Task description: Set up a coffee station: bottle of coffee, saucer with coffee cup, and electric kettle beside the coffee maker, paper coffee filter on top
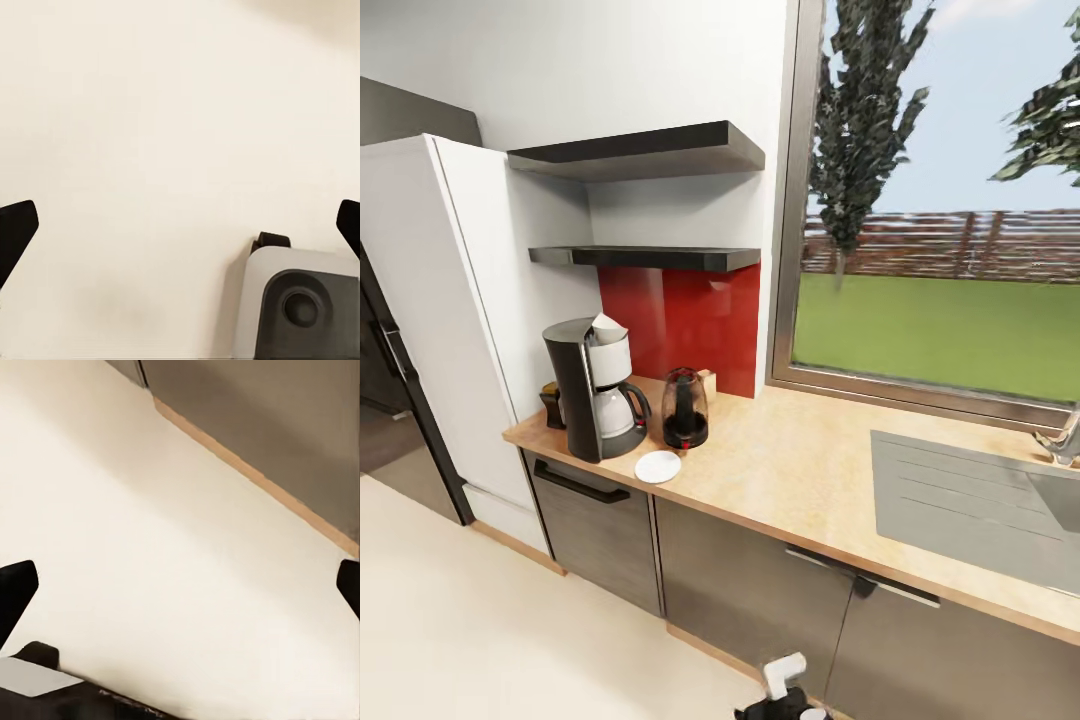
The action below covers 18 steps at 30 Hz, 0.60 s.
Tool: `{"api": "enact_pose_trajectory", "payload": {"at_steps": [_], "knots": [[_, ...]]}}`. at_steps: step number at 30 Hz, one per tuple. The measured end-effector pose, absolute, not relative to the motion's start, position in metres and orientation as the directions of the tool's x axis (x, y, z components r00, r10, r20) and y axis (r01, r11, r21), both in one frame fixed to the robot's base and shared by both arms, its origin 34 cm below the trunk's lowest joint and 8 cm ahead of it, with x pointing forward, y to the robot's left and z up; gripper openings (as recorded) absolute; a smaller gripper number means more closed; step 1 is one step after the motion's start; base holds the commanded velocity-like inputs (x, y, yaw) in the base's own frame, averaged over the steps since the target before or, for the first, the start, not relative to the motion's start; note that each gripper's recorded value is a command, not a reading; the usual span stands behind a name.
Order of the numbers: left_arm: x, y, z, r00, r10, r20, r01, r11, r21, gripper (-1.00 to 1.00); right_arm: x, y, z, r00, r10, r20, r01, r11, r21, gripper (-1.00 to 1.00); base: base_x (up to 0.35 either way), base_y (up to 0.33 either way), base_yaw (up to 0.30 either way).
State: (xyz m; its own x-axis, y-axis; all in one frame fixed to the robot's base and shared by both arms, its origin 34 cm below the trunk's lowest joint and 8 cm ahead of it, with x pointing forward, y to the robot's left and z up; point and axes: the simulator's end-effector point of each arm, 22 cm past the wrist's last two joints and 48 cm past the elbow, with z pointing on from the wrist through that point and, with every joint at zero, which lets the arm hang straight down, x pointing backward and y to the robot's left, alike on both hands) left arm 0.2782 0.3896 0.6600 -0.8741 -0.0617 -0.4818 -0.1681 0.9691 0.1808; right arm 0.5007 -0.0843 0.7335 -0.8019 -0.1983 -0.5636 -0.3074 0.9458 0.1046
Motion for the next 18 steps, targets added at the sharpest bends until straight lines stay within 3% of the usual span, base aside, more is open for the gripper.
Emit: {"api": "enact_pose_trajectory", "payload": {"at_steps": [9,14,18], "knots": [[0.266,0.392,0.657,-0.886,-0.052,-0.461,-0.155,0.97,0.188,1.0,0.452,-0.202,0.689,-0.899,-0.033,-0.437,-0.072,0.995,0.072,1.0,0.0,0.0,0.0],[0.26,0.388,0.654,-0.899,-0.022,-0.438,-0.118,0.974,0.192,1.0,0.426,-0.228,0.676,-0.921,-0.02,-0.388,-0.042,0.998,0.048,1.0,0.0,0.0,0.0],[0.244,0.376,0.647,-0.919,0.019,-0.394,-0.059,0.981,0.184,1.0,0.393,-0.234,0.664,-0.963,-0.02,-0.269,-0.033,0.998,0.045,1.0,0.0,0.0,0.0]]}}
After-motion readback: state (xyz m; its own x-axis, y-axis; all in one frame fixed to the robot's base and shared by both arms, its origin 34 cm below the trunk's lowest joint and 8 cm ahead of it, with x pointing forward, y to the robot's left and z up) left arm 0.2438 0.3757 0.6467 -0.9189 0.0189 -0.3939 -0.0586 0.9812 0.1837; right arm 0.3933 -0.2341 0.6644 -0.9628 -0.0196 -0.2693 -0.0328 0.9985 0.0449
